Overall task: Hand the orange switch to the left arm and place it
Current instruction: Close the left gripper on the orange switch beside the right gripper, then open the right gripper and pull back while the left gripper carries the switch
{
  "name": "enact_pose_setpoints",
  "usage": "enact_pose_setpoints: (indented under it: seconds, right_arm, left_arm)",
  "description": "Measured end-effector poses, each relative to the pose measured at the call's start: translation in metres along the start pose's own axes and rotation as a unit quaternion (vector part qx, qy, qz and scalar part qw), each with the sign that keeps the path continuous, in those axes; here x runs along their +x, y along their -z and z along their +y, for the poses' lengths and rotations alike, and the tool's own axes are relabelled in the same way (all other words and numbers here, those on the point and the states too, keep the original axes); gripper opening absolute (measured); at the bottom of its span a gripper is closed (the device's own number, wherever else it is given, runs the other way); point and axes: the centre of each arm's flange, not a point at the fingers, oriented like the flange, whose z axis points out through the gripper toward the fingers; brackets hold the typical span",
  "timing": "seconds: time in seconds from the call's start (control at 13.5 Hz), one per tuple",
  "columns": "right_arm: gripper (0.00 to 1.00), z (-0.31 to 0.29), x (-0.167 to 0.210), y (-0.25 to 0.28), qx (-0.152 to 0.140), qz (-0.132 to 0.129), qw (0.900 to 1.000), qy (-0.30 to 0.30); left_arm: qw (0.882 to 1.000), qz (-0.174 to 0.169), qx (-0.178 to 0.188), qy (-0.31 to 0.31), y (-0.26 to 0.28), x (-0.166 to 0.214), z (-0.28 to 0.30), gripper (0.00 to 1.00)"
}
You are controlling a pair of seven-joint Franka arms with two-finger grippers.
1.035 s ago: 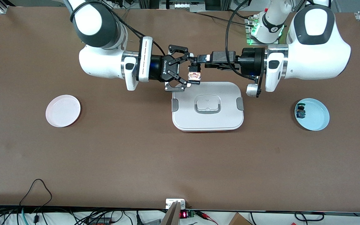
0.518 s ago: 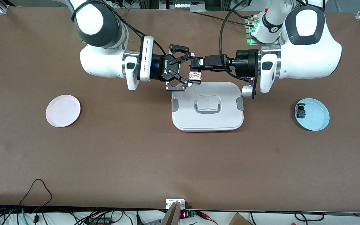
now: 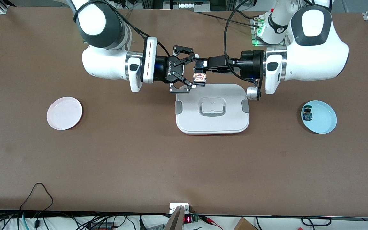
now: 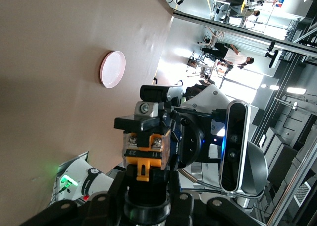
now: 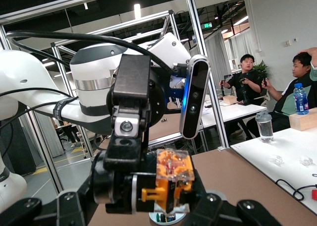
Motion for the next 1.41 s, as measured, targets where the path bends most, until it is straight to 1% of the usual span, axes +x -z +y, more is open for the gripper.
enact_pose_setpoints:
  seconds: [0.37, 0.44, 0.59, 0.67, 0.89, 0.96, 1.18, 1.26, 1.41]
  right_arm:
    - [0.72, -0.001, -0.002, -0.002, -0.003, -0.001, 1.0, -0.001]
    - [0.76, -0.001, -0.001, -0.003, -0.003, 0.001, 1.0, -0.005]
    - [0.96, -0.004, -0.001, -0.005, -0.001, 0.001, 1.0, -0.009]
    - [1.0, -0.005, -0.001, -0.006, 0.0, 0.001, 1.0, -0.01]
    - [1.0, -0.007, 0.001, -0.007, 0.002, 0.002, 1.0, -0.012]
    - [1.0, -0.007, 0.002, -0.007, 0.001, 0.003, 1.0, -0.012]
    - [1.0, 0.003, 0.004, 0.004, -0.008, 0.005, 1.0, -0.014]
    - [1.0, 0.01, 0.006, 0.012, -0.012, 0.008, 1.0, -0.016]
    - [1.0, 0.022, 0.008, 0.032, -0.008, 0.016, 1.0, -0.021]
  left_arm:
    - [1.0, -0.001, 0.0, -0.004, 0.001, 0.001, -0.003, 0.38]
    - [1.0, 0.0, 0.0, -0.004, 0.003, 0.002, -0.004, 0.38]
    - [1.0, 0.003, -0.001, -0.003, 0.012, 0.007, -0.009, 0.38]
    - [1.0, -0.002, -0.002, -0.002, 0.019, 0.008, -0.011, 0.38]
    - [1.0, -0.01, -0.008, 0.005, 0.058, 0.017, -0.02, 0.38]
    - [1.0, -0.012, -0.005, 0.005, 0.071, 0.019, -0.023, 0.38]
    - [1.0, -0.012, 0.026, -0.005, 0.092, 0.012, -0.025, 0.38]
    - [0.999, -0.01, 0.043, -0.009, 0.094, 0.009, -0.024, 0.38]
    - [0.995, -0.008, 0.095, -0.01, 0.102, 0.002, -0.028, 0.38]
